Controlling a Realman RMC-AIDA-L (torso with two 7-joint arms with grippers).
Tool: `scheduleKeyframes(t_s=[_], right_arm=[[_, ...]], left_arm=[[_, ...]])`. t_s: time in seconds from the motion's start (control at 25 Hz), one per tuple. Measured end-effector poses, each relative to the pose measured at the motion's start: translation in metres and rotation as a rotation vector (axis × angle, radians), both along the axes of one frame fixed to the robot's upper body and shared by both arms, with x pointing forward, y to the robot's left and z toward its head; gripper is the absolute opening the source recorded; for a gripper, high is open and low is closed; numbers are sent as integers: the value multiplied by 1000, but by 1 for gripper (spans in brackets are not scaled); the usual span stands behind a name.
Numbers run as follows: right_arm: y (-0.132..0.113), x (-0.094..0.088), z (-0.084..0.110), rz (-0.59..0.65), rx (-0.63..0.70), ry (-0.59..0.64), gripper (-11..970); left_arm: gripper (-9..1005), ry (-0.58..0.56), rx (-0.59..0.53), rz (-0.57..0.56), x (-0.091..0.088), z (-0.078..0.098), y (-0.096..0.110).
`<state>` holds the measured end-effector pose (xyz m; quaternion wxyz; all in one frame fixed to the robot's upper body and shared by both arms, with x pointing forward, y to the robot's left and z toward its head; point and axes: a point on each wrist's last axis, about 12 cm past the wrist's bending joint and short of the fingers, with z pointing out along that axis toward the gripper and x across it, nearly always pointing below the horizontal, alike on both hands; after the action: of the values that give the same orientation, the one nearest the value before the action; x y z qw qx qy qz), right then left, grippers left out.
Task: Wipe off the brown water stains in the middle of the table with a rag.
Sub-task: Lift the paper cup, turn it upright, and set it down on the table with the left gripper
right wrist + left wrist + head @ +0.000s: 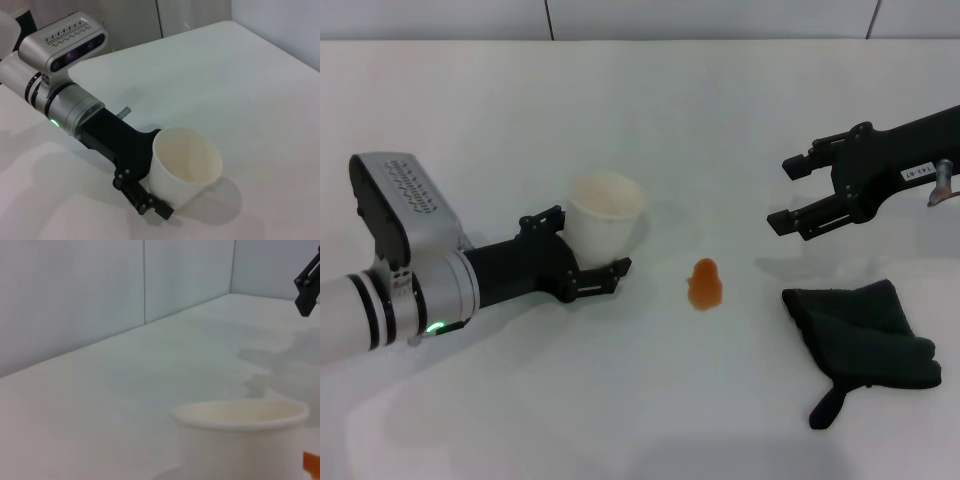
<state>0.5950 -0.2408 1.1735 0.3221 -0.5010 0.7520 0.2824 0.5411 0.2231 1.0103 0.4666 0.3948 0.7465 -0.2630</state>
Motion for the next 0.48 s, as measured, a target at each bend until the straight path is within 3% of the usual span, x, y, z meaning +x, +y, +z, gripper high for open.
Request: scheduleKeyframes(t_s=[0.48], right_arm=[[-1, -1, 0, 4, -3, 2, 834]], left_arm=[[894, 5, -36, 15, -19, -6, 12]])
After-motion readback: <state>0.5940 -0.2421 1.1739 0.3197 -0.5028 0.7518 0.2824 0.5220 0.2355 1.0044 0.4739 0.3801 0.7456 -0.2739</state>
